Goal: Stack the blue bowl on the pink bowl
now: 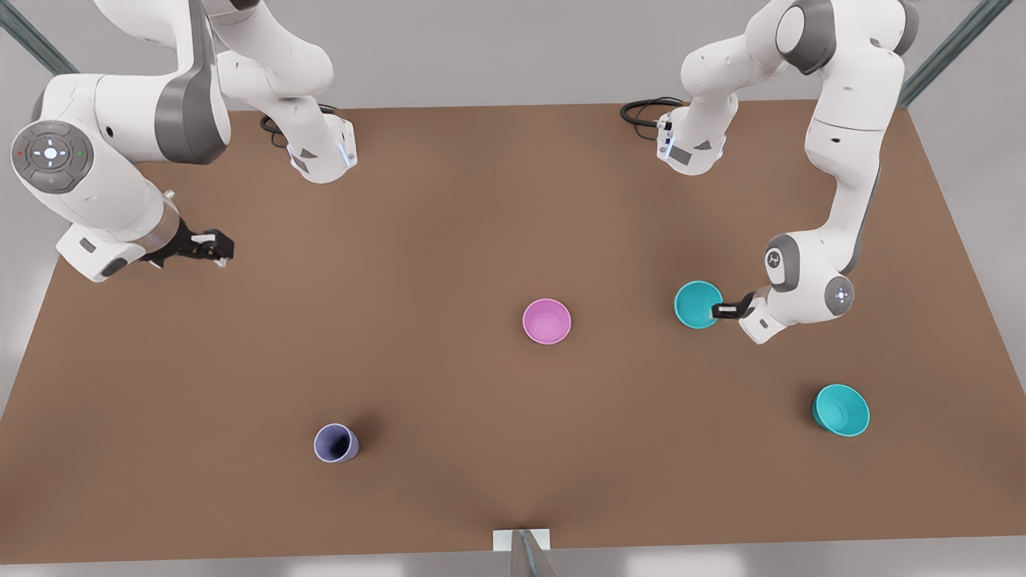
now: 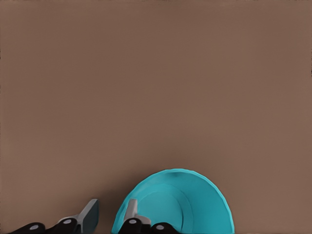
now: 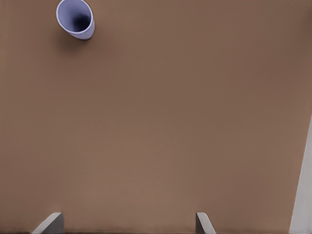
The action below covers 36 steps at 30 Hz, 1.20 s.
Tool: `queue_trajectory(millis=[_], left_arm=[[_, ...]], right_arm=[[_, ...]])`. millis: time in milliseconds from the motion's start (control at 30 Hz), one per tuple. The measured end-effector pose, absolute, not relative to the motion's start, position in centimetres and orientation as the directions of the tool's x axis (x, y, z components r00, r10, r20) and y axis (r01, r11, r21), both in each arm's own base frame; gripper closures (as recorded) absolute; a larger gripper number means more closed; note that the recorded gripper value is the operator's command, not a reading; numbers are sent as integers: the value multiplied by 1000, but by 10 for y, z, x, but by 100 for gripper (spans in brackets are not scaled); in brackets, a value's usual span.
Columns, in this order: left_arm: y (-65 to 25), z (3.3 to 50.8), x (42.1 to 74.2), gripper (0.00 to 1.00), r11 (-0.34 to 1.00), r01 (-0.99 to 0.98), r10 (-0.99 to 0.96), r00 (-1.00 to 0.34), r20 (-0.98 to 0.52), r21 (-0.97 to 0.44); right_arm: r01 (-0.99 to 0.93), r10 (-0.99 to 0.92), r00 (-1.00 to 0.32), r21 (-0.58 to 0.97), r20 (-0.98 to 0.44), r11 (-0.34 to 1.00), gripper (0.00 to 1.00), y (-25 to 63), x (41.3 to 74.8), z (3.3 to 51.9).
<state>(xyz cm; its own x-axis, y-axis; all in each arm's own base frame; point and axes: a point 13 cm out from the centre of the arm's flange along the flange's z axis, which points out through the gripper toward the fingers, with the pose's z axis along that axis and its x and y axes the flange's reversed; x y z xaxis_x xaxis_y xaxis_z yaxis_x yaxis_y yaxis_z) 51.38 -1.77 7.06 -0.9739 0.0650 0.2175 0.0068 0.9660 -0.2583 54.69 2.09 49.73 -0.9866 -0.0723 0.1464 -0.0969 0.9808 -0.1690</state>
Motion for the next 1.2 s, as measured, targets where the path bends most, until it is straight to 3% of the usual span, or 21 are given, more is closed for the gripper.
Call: queue_trajectory(millis=[133, 233, 400, 567, 667, 800, 1200], left_arm=[[-23, 74, 517, 79, 961, 25, 83, -977, 198, -276], [-28, 88, 526, 79, 958, 46, 99, -979, 176, -284], [-67, 155, 553, 79, 953, 127, 162, -981, 107, -276], [-211, 209, 607, 79, 911, 233, 248, -969, 1, -340], [-330, 198, 594, 79, 876, 283, 307, -952, 0, -389], [-390, 188, 577, 79, 880, 270, 288, -957, -13, -390], [-378, 148, 563, 79, 929, 141, 146, -989, -11, -341]], right_arm=[[-152, -123, -977, -161, 175, 975, 0, 17, 546, 493], [-186, -156, -970, -155, 189, 970, 0, 16, 544, 492], [-235, -204, -957, -144, 205, 961, 0, 17, 543, 490], [-263, -231, -949, -136, 213, 955, 0, 12, 543, 489], [-280, -247, -944, -131, 219, 951, 0, 12, 544, 487], [-298, -265, -937, -124, 225, 947, 0, 12, 544, 484], [-335, -302, -922, -111, 242, 936, 0, 12, 546, 476]])
